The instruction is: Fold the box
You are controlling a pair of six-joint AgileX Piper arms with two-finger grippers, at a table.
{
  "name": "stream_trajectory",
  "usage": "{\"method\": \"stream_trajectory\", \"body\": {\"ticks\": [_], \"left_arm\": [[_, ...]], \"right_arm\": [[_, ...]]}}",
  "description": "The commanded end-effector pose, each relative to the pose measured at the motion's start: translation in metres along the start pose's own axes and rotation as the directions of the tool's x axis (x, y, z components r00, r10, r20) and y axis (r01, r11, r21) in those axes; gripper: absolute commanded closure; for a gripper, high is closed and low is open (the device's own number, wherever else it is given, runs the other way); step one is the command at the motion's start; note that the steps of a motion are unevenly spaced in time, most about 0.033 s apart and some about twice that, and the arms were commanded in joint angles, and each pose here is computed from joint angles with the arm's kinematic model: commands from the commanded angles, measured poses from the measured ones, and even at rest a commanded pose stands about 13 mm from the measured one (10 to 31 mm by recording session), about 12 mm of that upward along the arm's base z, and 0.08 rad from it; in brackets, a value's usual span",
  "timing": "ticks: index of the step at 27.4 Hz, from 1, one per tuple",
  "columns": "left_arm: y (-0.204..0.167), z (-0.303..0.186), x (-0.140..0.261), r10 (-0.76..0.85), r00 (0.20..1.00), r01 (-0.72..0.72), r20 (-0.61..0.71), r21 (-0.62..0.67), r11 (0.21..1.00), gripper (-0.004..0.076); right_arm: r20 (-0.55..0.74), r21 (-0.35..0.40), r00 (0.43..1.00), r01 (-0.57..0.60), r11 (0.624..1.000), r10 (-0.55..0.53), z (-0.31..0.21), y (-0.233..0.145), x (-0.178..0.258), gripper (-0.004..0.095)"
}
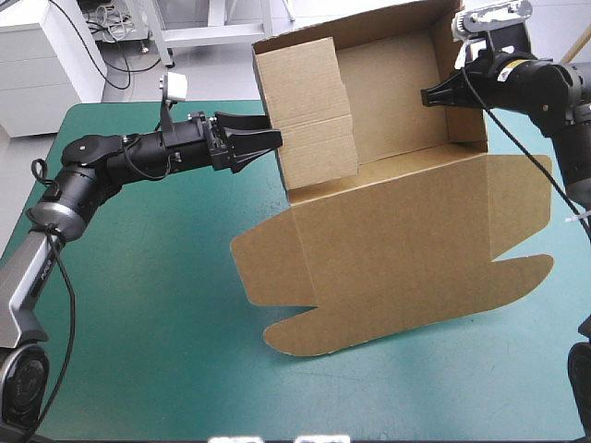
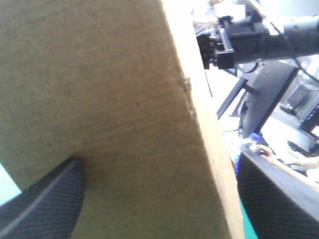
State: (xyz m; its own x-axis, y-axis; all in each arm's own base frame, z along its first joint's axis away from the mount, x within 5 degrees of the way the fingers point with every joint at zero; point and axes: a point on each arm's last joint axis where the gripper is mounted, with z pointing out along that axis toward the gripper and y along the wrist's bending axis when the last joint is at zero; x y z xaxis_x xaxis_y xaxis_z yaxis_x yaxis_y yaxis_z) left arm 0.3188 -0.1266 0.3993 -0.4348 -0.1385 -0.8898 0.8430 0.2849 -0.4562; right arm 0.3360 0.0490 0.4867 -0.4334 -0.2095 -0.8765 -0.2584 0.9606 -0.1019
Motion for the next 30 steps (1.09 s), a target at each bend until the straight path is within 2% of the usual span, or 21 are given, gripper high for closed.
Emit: {"method": "stream_trajectory", "body": {"ticks": [1,6,8,16,21,24,30], "left_arm": [[-0.032,0.008,-0.025,0.028,0.999,-0.027,0.04,-0.028,0.999,0.0131],[-0.046,0.024,-0.051,0.081,0.997,-0.072,0.018,-0.299,0.951,0.0142],[-0.05,0.025,-0.058,0.089,0.996,-0.079,0.012,-0.354,0.932,0.0142],[-0.061,0.023,-0.073,0.121,0.993,-0.111,-0.015,-0.516,0.849,0.0142],[-0.054,0.014,-0.076,0.14,0.989,-0.143,-0.056,-0.639,0.756,0.015],[-0.049,0.01,-0.076,0.136,0.988,-0.144,-0.066,-0.693,0.706,0.0202],[-0.048,0.008,-0.078,0.142,0.989,-0.129,-0.041,-0.711,0.692,0.0278]], "right_arm": [[0.161,-0.013,0.986,-0.042,0.999,0.043,-0.029,0.002,-0.019,0.0922],[0.195,-0.016,0.978,-0.067,0.998,0.069,-0.025,0.003,-0.022,0.0922],[0.205,-0.006,0.976,-0.07,0.997,0.07,-0.022,0.005,-0.024,0.0921],[0.232,0.03,0.972,-0.055,0.998,0.046,-0.008,0.026,-0.028,0.0922],[0.278,0.0,0.957,-0.084,0.996,0.08,0.002,0.041,-0.033,0.0922],[0.304,-0.006,0.948,-0.096,0.995,0.094,0.006,0.049,-0.035,0.0922],[0.31,-0.025,0.943,-0.119,0.993,0.12,0.019,0.056,-0.034,0.0922]]}}
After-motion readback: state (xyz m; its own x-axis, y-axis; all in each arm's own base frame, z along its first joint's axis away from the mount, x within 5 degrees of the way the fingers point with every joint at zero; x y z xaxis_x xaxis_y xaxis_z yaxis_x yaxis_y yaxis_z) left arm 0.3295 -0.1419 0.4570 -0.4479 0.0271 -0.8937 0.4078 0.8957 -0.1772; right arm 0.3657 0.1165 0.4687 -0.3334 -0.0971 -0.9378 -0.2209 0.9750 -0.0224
